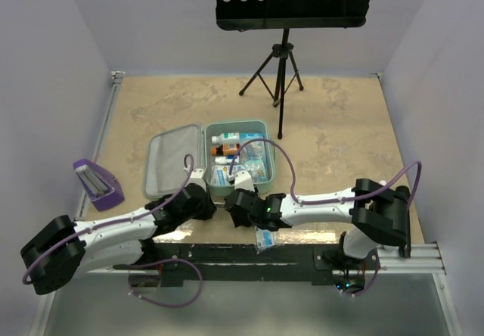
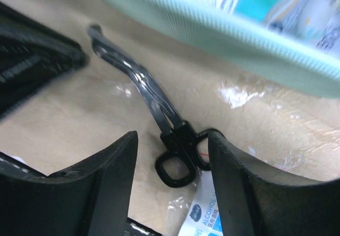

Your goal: Organize the medicine kit

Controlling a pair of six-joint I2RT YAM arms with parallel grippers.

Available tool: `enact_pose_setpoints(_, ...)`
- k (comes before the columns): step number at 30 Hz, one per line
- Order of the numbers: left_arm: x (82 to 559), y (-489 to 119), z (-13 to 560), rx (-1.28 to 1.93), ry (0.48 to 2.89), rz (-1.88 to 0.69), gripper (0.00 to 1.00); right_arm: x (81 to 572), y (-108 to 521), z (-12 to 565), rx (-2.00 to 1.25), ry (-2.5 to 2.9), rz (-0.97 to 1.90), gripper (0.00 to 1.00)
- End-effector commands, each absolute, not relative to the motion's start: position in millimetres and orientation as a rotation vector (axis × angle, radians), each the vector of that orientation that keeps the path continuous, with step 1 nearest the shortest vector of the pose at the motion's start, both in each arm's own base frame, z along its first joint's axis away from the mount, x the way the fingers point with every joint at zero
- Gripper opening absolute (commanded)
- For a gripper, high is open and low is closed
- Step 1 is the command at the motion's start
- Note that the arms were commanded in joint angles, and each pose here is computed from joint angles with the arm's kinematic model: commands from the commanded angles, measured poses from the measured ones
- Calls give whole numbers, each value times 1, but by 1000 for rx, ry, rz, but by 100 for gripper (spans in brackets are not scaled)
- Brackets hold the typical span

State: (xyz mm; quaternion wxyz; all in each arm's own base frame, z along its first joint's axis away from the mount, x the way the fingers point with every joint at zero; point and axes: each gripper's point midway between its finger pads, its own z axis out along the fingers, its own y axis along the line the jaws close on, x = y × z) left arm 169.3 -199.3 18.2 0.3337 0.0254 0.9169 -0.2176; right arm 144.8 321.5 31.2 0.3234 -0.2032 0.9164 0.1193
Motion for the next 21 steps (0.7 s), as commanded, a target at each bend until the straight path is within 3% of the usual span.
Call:
enact_pose_setpoints(1, 167, -196, 23, 48, 2382, -582, 18, 164, 342, 74, -479, 2291, 354, 61)
enact_pose_setpoints(10, 166, -207, 62, 76, 2290, -714, 22, 174, 354, 58, -582, 2266, 291, 63)
enact_pose_setpoints(21, 177, -189, 105, 8, 2213, -644, 23, 184, 352, 38, -608, 2278, 293, 62)
